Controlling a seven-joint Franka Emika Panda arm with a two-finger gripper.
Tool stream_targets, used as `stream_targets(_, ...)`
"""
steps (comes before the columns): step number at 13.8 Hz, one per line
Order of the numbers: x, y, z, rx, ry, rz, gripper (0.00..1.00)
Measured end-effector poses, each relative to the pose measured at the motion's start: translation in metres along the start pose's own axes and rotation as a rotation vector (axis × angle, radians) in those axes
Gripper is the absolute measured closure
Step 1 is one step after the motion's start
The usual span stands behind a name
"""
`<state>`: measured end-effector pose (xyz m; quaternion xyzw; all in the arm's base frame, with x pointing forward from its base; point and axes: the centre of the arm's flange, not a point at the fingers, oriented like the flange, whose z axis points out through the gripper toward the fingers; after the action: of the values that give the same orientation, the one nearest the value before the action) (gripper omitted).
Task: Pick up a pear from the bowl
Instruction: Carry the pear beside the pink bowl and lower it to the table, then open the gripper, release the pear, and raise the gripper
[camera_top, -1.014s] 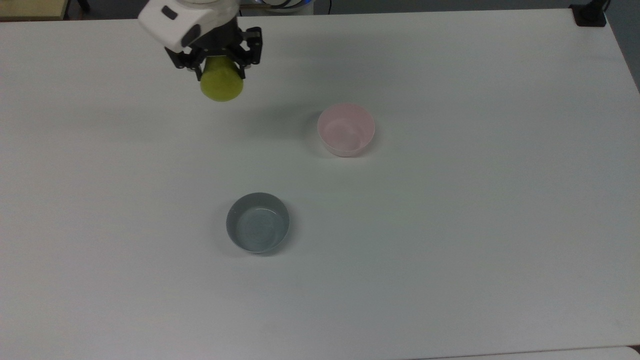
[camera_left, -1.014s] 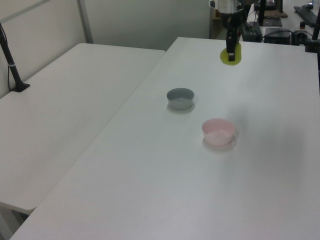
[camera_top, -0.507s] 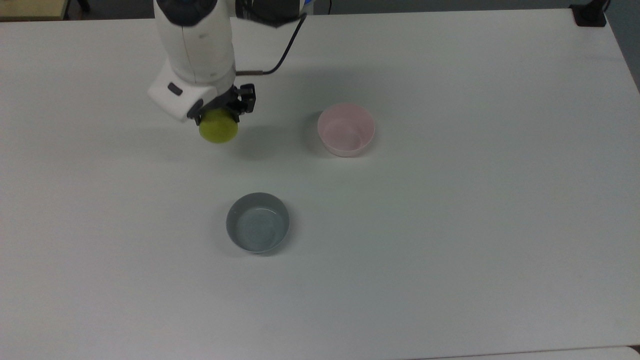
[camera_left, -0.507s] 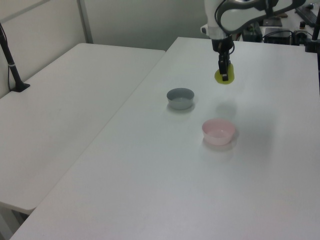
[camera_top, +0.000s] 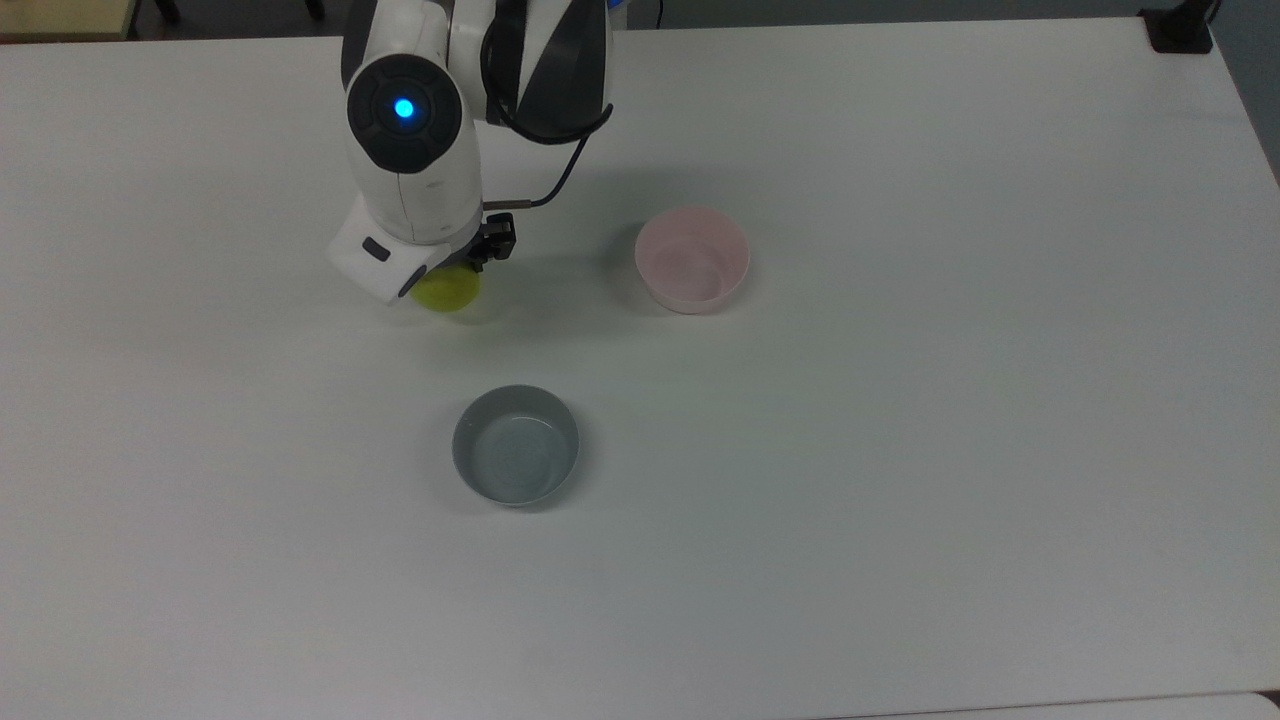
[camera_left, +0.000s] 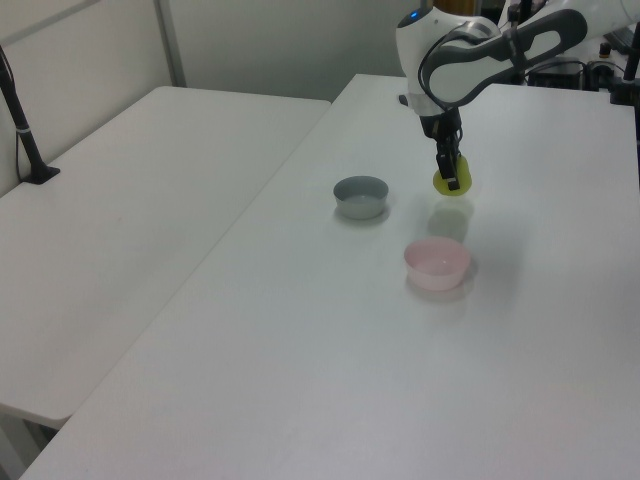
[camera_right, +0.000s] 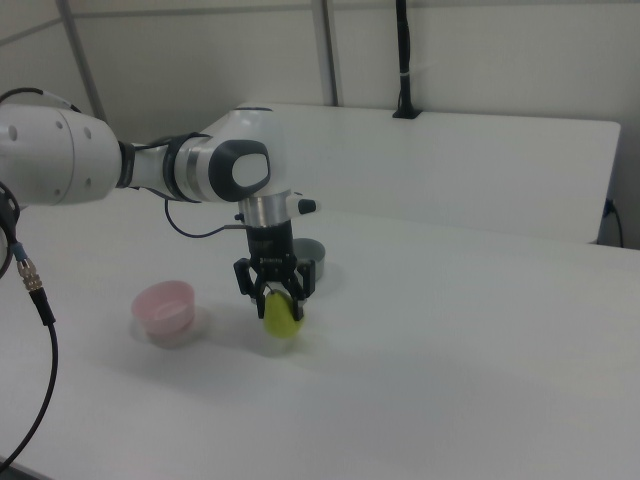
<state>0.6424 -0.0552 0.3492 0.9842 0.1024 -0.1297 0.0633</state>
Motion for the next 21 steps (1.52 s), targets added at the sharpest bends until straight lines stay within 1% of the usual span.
stream_targets(6,0.005,-0.005,0.022,0.001,-0.03,-0.01,0.3)
stream_targets(9,0.006,-0.006,0.024,-0.001,-0.031,-0.012,0.29)
stream_targets(10,0.006,-0.006,0.024,-0.001,-0.03,-0.012,0.19)
stream_targets(11,0.006,-0.005,0.02,-0.002,-0.025,-0.011,0.05)
stream_targets(12,0.005,-0.004,0.015,-0.003,-0.015,-0.008,0.0)
stream_targets(14,-0.003,0.004,-0.022,-0.009,0.051,0.036,0.0)
stream_targets(15,-0.013,0.008,-0.051,-0.011,0.101,0.08,0.0)
stream_targets(17,-0.041,0.017,-0.113,-0.005,0.204,0.164,0.0)
stream_targets(19,-0.066,0.024,-0.14,0.012,0.216,0.235,0.0)
stream_targets(21,-0.076,0.036,-0.151,0.013,0.232,0.271,0.0)
